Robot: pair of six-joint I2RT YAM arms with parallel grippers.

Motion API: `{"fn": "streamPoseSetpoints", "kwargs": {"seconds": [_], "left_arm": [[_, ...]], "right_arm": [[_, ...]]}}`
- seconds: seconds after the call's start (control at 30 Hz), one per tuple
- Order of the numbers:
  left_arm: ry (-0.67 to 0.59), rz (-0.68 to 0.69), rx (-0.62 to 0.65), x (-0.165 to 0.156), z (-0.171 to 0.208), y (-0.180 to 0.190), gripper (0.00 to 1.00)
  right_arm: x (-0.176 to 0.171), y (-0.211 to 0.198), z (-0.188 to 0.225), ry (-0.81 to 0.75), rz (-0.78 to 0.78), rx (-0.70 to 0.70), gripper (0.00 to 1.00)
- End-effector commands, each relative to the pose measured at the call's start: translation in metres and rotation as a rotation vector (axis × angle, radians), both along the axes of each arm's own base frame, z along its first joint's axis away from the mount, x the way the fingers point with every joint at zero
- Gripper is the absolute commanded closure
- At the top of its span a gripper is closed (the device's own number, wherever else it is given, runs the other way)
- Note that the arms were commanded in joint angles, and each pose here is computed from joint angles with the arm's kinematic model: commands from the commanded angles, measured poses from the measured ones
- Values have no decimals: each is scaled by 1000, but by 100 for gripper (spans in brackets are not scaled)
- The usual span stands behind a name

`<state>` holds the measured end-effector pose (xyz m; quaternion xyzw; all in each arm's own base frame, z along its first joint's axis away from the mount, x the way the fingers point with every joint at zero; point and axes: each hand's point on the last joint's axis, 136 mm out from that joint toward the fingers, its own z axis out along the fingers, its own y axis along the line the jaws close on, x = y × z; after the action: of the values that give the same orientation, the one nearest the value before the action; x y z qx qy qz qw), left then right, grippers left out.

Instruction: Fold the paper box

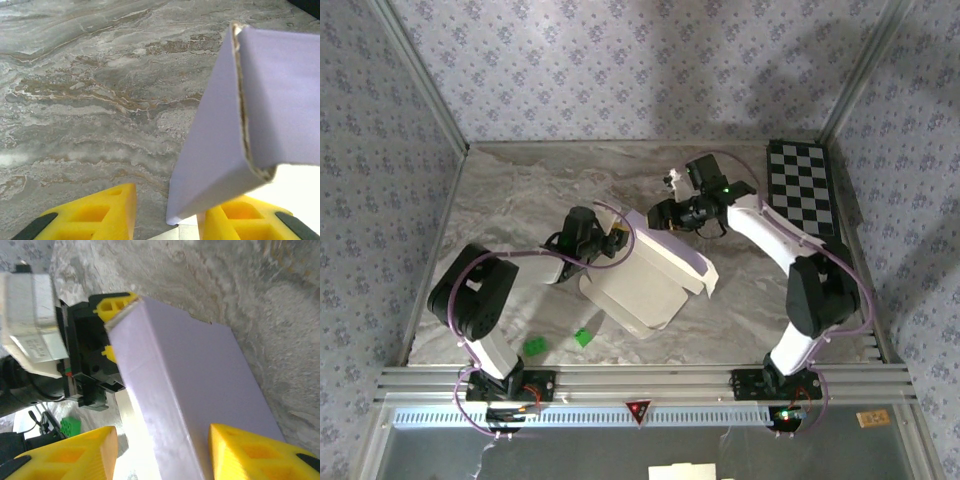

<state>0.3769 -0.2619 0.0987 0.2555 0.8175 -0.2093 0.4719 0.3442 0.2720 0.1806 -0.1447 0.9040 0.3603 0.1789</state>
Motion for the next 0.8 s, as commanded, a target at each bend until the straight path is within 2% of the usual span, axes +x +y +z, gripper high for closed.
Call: {"fn": "streamPoseSetpoints", "kwargs": {"seconds": [0.0, 0.43, 0.7, 0.77], "left_arm": [[-45, -21, -7, 0, 15, -3, 63], [-115, -47, -171, 8, 46, -21, 64], [-163, -34, -269, 11, 44, -26, 62], [-168, -30, -278, 11, 42, -27, 62]], "right_arm": [[-4, -17, 16, -23, -61, -15, 48], [-9, -38, 23, -50, -114, -8, 47], [-7, -30, 12, -41, -91, 50, 48], [-10, -32, -4, -5, -93, 39, 48]]}}
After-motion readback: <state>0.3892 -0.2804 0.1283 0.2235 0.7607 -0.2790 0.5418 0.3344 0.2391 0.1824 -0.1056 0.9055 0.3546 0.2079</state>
